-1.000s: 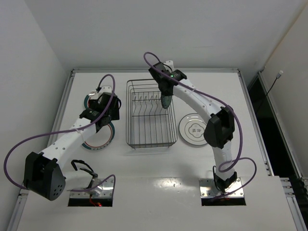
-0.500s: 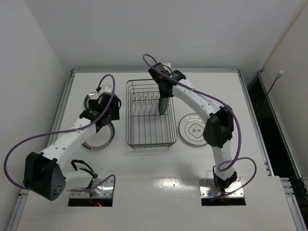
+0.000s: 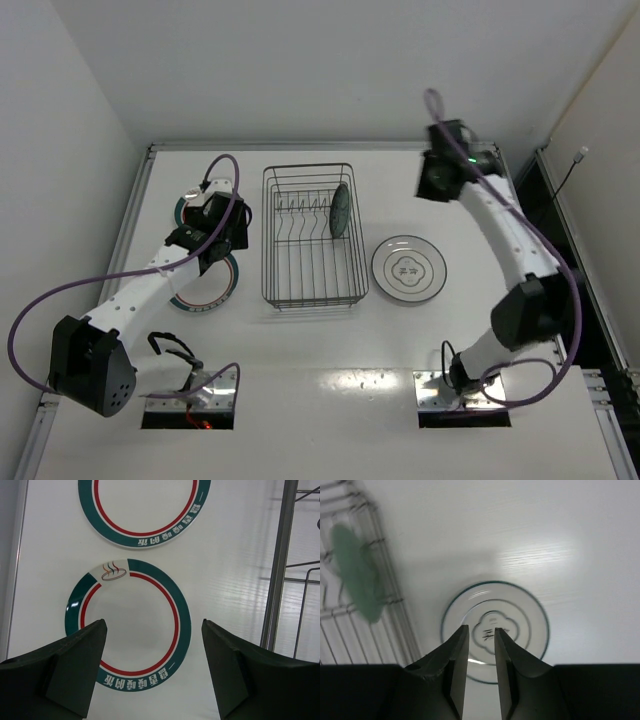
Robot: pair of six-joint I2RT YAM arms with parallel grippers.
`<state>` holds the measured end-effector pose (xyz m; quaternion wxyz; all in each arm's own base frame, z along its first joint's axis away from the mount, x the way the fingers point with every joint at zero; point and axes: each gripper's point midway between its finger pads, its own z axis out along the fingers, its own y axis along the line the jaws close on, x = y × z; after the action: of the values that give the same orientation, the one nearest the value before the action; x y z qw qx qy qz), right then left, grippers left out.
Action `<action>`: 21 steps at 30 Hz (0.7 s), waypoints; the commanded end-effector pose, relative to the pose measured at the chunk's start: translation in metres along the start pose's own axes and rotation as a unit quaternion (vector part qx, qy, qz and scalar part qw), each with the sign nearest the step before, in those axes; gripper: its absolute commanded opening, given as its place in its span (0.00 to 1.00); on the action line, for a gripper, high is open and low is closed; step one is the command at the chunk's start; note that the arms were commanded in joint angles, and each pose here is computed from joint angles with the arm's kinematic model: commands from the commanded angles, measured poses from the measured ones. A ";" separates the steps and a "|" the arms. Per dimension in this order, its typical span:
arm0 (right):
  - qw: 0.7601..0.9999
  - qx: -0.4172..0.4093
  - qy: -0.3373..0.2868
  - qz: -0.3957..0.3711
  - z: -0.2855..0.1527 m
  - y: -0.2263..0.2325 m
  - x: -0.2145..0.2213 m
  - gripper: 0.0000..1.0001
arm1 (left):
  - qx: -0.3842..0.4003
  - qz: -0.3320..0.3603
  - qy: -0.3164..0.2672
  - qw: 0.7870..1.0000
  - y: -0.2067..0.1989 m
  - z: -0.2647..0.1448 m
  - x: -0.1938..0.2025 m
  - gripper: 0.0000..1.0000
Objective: Load the plates into the dish rack
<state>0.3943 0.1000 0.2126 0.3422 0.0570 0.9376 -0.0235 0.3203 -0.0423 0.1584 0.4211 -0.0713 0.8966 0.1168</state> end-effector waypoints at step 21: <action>0.873 -0.087 0.283 0.388 0.079 -0.107 0.240 0.26 | 0.001 -0.019 -0.022 1.000 -0.001 -0.007 -0.018 0.74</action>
<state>0.2439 0.0008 0.0026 0.0428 0.3893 0.9021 0.1813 0.3192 -0.0416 0.1578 0.4189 -0.0721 0.8974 0.1183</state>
